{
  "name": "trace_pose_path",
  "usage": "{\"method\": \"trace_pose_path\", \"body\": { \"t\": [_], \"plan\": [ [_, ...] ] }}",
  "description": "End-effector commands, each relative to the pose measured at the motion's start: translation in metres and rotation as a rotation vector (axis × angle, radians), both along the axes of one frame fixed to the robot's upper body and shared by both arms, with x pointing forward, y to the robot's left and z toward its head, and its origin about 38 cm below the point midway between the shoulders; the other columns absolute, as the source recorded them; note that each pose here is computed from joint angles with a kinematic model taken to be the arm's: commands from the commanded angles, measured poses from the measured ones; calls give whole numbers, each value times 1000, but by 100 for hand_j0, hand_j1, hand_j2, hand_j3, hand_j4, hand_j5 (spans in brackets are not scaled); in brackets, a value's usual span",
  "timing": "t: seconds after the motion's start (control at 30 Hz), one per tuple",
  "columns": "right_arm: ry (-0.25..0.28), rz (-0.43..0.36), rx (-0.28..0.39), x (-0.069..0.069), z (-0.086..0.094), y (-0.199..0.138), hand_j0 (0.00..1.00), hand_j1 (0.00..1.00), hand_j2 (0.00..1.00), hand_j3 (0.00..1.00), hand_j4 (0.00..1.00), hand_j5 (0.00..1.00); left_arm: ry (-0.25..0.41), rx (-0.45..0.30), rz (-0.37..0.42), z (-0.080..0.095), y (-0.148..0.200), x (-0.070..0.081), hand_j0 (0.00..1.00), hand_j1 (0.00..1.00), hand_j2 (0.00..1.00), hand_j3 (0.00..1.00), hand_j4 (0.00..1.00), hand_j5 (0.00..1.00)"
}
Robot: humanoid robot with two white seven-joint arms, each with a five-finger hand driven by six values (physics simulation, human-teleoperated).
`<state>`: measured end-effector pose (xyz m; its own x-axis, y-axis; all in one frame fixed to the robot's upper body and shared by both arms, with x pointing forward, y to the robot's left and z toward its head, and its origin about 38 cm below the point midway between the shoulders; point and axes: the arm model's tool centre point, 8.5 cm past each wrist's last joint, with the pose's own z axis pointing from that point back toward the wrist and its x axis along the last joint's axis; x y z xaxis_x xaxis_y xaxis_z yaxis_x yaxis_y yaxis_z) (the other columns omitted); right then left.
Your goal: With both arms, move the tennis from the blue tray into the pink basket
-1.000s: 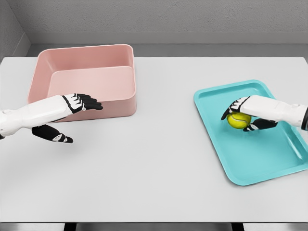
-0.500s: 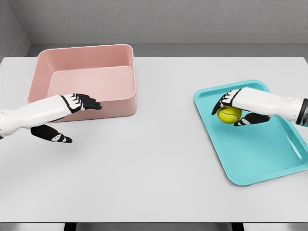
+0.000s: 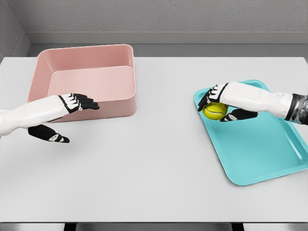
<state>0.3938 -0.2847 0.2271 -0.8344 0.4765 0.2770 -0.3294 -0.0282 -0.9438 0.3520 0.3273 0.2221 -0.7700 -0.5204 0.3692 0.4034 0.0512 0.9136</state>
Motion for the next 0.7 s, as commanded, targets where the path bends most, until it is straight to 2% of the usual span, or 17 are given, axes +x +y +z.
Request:
{"method": "trace_pose_path", "body": {
  "t": [0.0,0.37,0.67],
  "plan": [
    [-3,21,20,-2,2,9,64,64,64,64,64,64,2,1,5,2,2,0,100,100,100,100,100,100],
    [8,80,66,-6,-4,37,64,64,64,64,64,64,2,-1,4,2,2,0,100,100,100,100,100,100],
    [44,153,95,-11,-20,71,64,64,64,64,64,64,4,-1,4,1,2,0,100,100,100,100,100,100]
  ]
}}
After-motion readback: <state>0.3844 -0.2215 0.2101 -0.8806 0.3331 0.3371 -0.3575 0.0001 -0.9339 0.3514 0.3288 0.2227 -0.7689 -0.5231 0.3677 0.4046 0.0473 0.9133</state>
